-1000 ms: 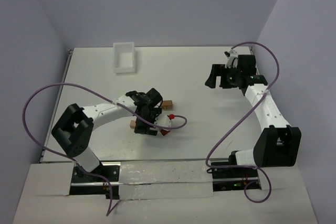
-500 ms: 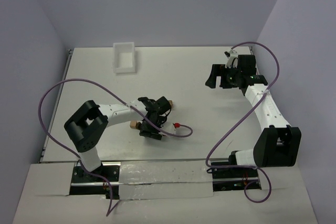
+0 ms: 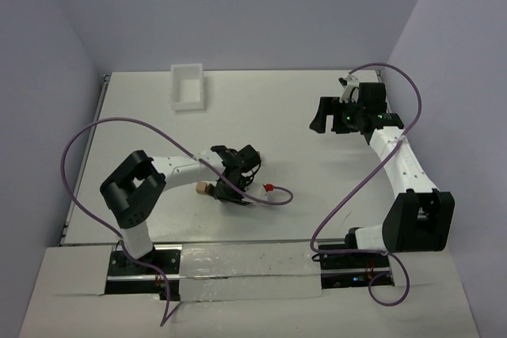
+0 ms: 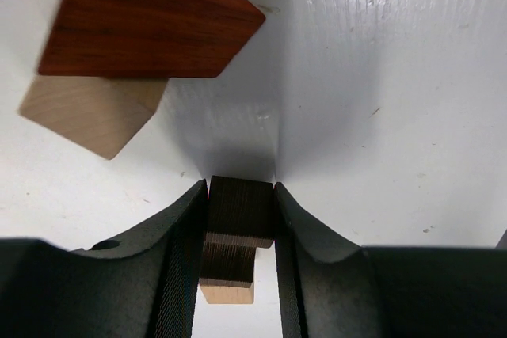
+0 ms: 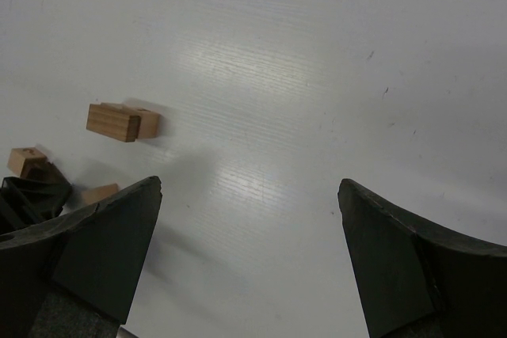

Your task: Build the wood block tower

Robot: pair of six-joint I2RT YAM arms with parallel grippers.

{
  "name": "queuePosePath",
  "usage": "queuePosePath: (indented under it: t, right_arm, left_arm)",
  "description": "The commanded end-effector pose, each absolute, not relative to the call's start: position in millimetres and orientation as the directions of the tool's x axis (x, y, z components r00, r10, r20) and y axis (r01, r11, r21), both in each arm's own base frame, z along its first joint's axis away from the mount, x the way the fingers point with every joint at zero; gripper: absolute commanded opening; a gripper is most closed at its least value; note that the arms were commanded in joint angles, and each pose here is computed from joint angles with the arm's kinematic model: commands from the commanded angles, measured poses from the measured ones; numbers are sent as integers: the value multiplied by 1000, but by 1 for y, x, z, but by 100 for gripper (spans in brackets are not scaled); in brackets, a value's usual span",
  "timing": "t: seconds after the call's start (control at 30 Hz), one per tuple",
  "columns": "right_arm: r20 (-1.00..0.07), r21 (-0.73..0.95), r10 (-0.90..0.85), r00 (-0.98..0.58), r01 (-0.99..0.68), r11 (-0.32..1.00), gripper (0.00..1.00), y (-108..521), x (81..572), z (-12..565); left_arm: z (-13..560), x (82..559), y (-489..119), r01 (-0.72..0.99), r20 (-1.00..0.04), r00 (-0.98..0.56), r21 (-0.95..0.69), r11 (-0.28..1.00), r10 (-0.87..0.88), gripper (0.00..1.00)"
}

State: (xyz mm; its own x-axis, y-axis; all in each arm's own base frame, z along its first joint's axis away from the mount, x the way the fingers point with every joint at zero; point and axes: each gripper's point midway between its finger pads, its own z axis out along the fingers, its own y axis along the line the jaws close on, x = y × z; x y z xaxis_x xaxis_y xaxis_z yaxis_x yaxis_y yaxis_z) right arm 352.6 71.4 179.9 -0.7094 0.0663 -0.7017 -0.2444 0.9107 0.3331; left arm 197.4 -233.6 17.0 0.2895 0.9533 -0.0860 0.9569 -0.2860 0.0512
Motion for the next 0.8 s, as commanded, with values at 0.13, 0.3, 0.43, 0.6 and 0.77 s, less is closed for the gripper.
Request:
queuePosePath:
  t: [0.13,0.3,0.43,0.6,0.77]
  right_arm:
    - [-754,330,63,-653,-295,896,100,78,355,210]
    - [-803,331,55,-593,-368,869,100,87,355,237]
    - [-851,340,60,-522,-460,820,100,101,353,267]
    - [-902,339,56,-429,-622,706,100,135,340,306]
    - [-951,274,29,-309,-793,544,95,189,317,356]
  left_arm:
    - [69,201,-259,964,-225,258,119,-237,940,13]
    - [152,216,-292,994,-507,107,70,-82,855,0]
    - [261,248,-296,995,-786,-97,-53,90,611,0]
    - [367,257,-277,976,-944,-183,-141,166,275,0]
    - [415,245,-252,929,-939,-340,-344,138,-54,0]
